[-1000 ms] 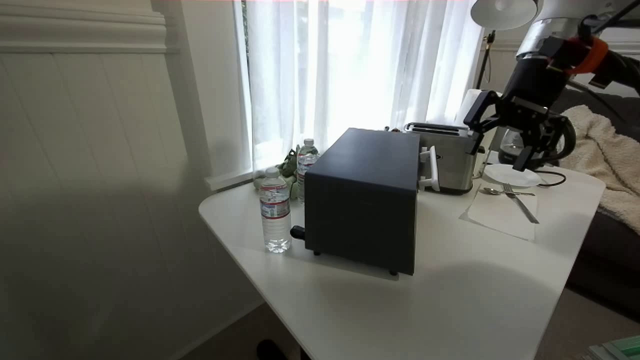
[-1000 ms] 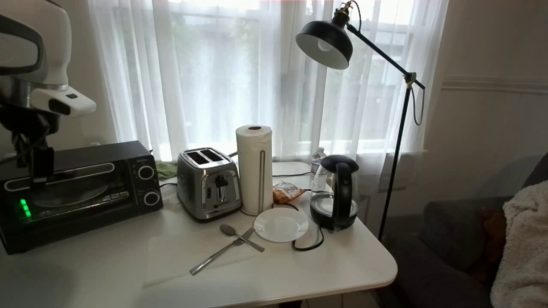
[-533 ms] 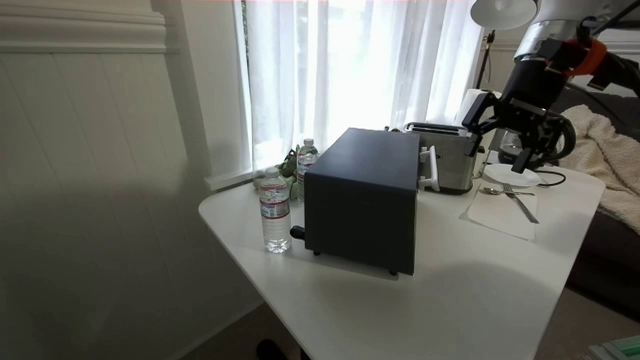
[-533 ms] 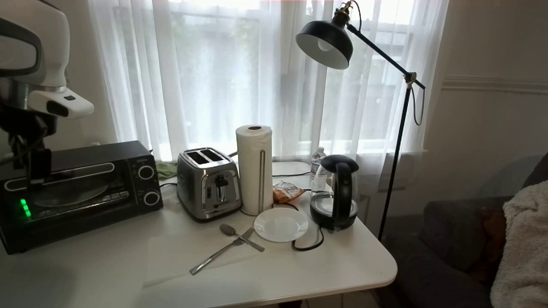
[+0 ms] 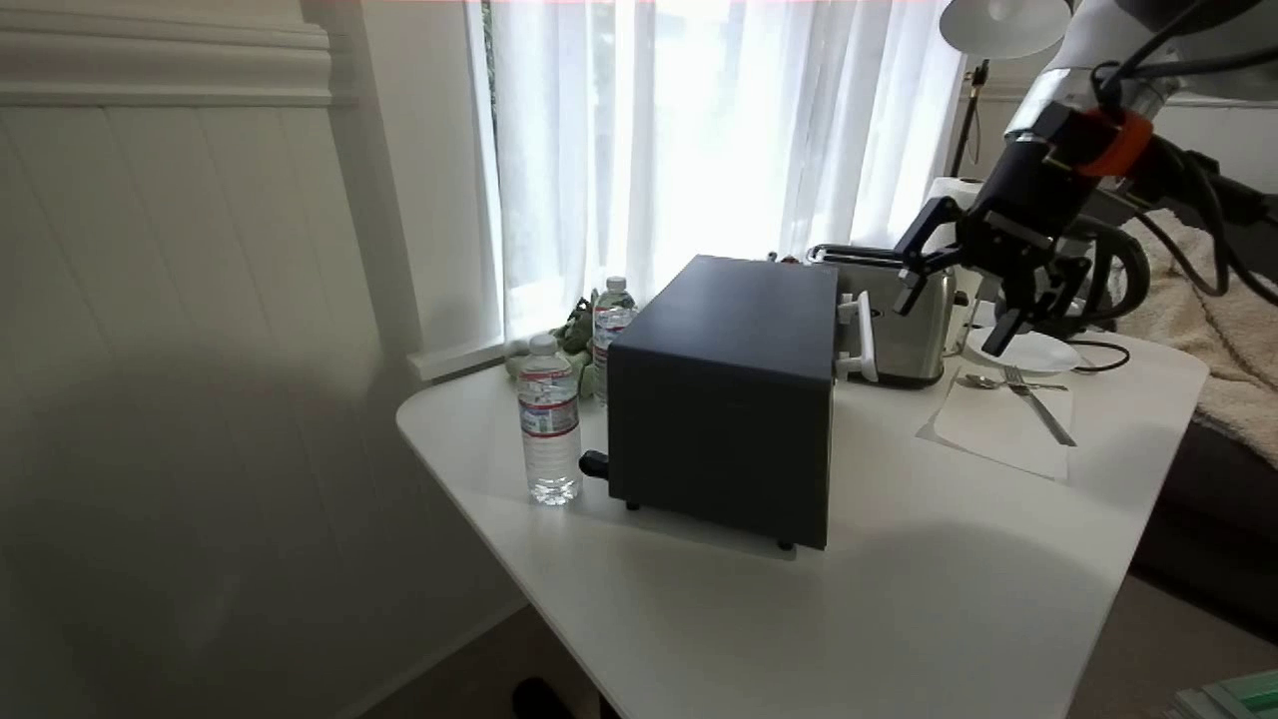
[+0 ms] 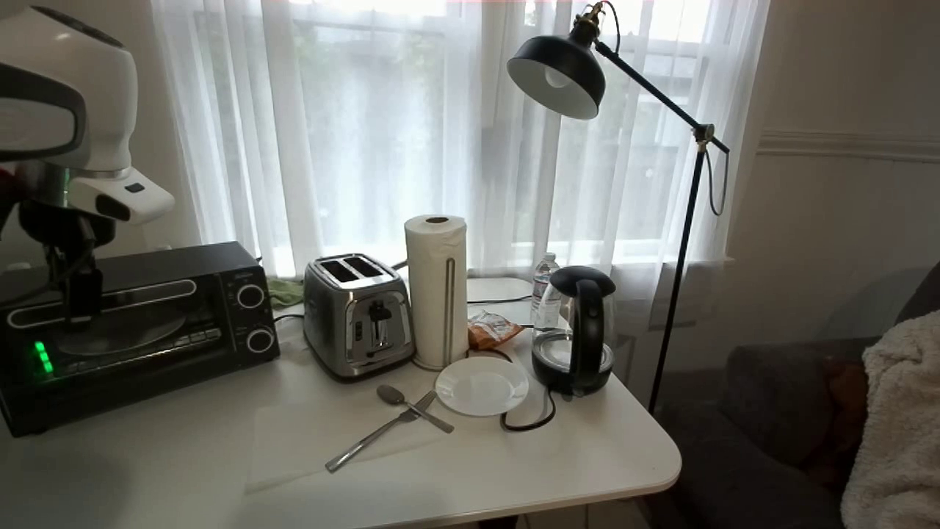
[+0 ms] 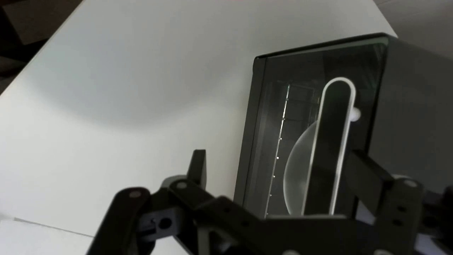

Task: Pull the oven door in order to pen it

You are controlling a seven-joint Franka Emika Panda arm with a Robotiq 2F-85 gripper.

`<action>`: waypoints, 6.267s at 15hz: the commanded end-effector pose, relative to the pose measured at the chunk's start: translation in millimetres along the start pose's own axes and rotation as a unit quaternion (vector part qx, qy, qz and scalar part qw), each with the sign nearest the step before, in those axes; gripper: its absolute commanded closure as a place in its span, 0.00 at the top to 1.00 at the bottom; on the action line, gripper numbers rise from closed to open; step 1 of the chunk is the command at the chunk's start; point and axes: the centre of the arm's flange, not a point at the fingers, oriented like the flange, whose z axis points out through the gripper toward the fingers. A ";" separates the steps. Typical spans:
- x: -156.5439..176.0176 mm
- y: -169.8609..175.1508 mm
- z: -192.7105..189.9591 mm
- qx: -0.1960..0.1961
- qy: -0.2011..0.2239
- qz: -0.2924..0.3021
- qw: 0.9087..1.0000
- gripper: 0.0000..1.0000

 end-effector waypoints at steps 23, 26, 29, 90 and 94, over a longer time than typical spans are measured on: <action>6.2 7.9 49.6 0.057 -0.062 0.059 0.995 1.00; 5.3 20.8 45.4 0.065 -0.074 0.062 0.993 1.00; 6.4 36.2 42.9 0.081 -0.084 0.063 0.991 1.00; -17.4 -36.0 -74.8 -0.126 -0.003 -0.091 0.988 1.00; -41.3 -51.5 -112.1 -0.107 -0.012 -0.146 0.983 1.00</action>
